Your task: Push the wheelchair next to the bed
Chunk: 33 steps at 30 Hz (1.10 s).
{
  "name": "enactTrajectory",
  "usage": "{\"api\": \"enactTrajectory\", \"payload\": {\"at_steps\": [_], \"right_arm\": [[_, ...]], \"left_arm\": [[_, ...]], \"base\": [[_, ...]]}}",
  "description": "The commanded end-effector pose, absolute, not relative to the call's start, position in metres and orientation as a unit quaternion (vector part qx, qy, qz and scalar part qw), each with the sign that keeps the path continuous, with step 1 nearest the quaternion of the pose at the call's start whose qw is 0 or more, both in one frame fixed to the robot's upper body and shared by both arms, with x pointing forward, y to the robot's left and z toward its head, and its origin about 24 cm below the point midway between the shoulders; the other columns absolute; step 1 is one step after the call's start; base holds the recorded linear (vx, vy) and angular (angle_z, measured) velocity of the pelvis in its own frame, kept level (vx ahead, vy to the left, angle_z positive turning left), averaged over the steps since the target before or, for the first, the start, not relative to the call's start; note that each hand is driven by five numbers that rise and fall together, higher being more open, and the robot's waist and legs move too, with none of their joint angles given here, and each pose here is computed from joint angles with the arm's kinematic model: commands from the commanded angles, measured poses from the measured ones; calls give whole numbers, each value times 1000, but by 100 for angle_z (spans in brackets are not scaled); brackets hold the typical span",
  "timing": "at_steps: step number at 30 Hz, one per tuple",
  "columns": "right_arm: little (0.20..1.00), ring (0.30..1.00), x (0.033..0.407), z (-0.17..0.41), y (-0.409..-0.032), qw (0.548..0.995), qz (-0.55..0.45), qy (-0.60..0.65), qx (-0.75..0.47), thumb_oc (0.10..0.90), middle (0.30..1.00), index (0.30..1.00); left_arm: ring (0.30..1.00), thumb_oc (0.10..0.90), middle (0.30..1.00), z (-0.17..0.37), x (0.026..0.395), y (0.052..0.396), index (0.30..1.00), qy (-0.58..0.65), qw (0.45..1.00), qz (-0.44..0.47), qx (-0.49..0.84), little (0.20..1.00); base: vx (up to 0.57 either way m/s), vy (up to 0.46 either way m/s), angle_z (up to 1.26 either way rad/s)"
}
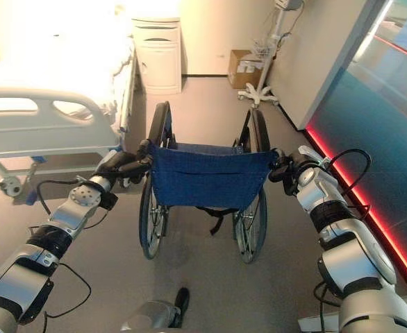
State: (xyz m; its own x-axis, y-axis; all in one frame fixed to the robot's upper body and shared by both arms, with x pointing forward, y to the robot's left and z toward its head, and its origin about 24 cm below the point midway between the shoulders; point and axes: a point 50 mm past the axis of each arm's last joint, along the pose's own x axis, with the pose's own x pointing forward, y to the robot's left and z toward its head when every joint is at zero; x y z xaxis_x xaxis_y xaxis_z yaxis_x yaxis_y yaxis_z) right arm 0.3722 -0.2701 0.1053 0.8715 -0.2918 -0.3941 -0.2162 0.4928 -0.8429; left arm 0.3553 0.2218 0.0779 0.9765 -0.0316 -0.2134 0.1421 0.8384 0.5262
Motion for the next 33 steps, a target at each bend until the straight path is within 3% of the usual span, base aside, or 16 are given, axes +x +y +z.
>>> {"api": "enactTrajectory", "payload": {"at_steps": [1,11,18,33], "right_arm": [[300,300,375,87,-205,847,140,167,-485,400,300,300],[300,300,371,76,-199,848,137,175,-481,400,300,300],[300,300,393,125,-180,846,133,141,-497,400,300,300],[300,300,384,111,-199,829,129,164,-518,400,300,300]], "left_arm": [[300,400,300,57,349,211,300,114,931,-70,339,300],[300,400,300,47,347,198,300,118,921,-89,361,300],[300,400,300,90,369,194,300,75,931,-81,349,300],[300,400,300,64,360,187,300,104,937,-74,324,300]], "base": [[217,107,-17],[331,-83,20],[194,-354,64],[292,-215,33]]}}
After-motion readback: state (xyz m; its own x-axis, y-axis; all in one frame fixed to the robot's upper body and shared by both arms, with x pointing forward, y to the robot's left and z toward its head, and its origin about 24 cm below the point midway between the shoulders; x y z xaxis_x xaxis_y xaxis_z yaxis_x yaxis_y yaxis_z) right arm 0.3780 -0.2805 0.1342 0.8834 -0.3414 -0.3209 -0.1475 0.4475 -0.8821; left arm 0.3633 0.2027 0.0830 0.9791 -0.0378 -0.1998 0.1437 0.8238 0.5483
